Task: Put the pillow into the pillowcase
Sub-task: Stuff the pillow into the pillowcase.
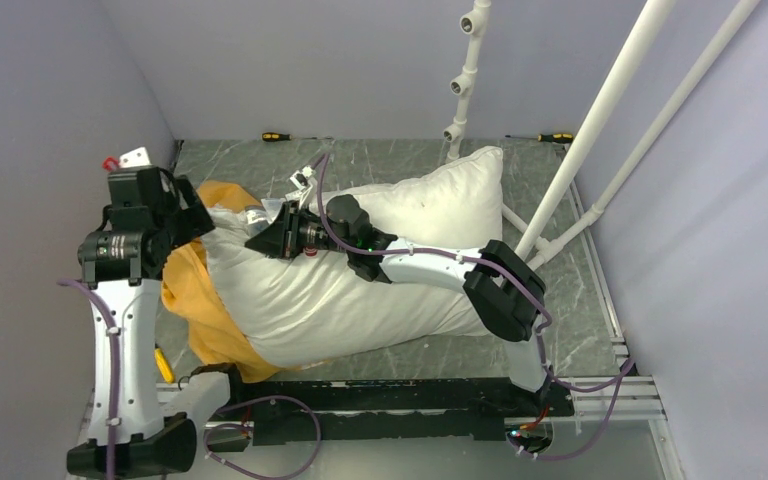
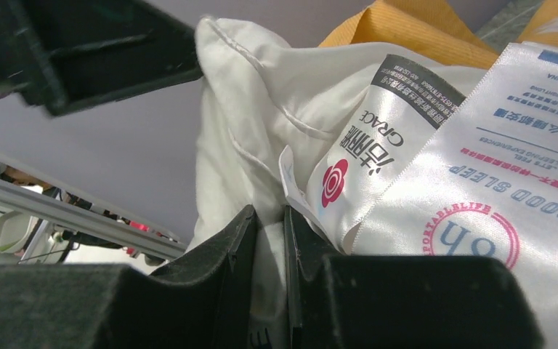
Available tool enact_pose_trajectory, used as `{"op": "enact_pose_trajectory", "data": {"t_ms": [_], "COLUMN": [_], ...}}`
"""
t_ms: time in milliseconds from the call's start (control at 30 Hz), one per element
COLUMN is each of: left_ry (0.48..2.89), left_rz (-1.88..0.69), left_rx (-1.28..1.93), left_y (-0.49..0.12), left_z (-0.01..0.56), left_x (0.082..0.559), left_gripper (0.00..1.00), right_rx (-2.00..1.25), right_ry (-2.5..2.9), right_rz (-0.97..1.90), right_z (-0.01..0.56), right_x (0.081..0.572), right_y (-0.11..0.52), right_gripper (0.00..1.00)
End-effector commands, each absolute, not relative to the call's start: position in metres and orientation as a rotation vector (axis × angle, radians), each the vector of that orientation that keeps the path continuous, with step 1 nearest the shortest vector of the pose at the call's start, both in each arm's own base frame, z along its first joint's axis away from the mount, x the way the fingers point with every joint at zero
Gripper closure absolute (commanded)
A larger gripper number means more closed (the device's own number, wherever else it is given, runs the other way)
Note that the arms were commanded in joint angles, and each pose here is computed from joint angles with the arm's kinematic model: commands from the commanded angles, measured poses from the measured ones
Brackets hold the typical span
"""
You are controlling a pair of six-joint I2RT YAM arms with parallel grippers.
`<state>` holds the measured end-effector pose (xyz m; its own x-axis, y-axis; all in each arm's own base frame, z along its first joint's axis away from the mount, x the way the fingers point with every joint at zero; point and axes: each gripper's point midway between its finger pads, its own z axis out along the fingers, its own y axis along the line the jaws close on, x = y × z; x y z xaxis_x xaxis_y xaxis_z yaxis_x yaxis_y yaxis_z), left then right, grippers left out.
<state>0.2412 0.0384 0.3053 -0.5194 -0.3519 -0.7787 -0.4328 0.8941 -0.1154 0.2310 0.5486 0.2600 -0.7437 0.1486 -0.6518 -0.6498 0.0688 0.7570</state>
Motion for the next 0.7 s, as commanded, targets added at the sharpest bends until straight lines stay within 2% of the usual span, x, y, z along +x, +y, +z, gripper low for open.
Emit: {"op": "enact_pose_trajectory", "data": {"t_ms": [0, 133, 367, 533, 567, 600, 667], "left_ry": [2.113, 2.162, 2.249, 2.231, 2.250, 2.269, 2.294], "left_rz": [0.137, 0.057, -0.238, -0.257, -0.277, -0.300, -0.344], "left_rx": [-0.654, -0.762, -0.797, -0.826, -0.835, -0.849, -0.867], "left_y": [0.075, 0.095, 0.082, 0.090, 0.089, 0.088, 0.087], "left_z": [0.302, 0.272, 0.224, 0.208, 0.201, 0.193, 0.182], "left_x": [0.256, 0.265, 0.291, 0.292, 0.293, 0.293, 0.294], "left_gripper": [0.11, 0.11, 0.14, 0.14, 0.18, 0.28, 0.61], "right_rx": [-0.631, -0.636, -0.632, -0.636, -0.635, -0.637, -0.640], "right_ry": [2.020, 2.025, 2.027, 2.026, 2.025, 2.026, 2.028], "right_rz": [1.751, 1.761, 1.782, 1.791, 1.789, 1.792, 1.794], "right_z": [0.198, 0.197, 0.195, 0.196, 0.196, 0.196, 0.196], "right_x": [0.185, 0.183, 0.182, 0.181, 0.182, 0.181, 0.181], "right_y": [0.545, 0.545, 0.546, 0.547, 0.547, 0.547, 0.548], "right_gripper": [0.77, 0.76, 0.76, 0.76, 0.76, 0.76, 0.76]}}
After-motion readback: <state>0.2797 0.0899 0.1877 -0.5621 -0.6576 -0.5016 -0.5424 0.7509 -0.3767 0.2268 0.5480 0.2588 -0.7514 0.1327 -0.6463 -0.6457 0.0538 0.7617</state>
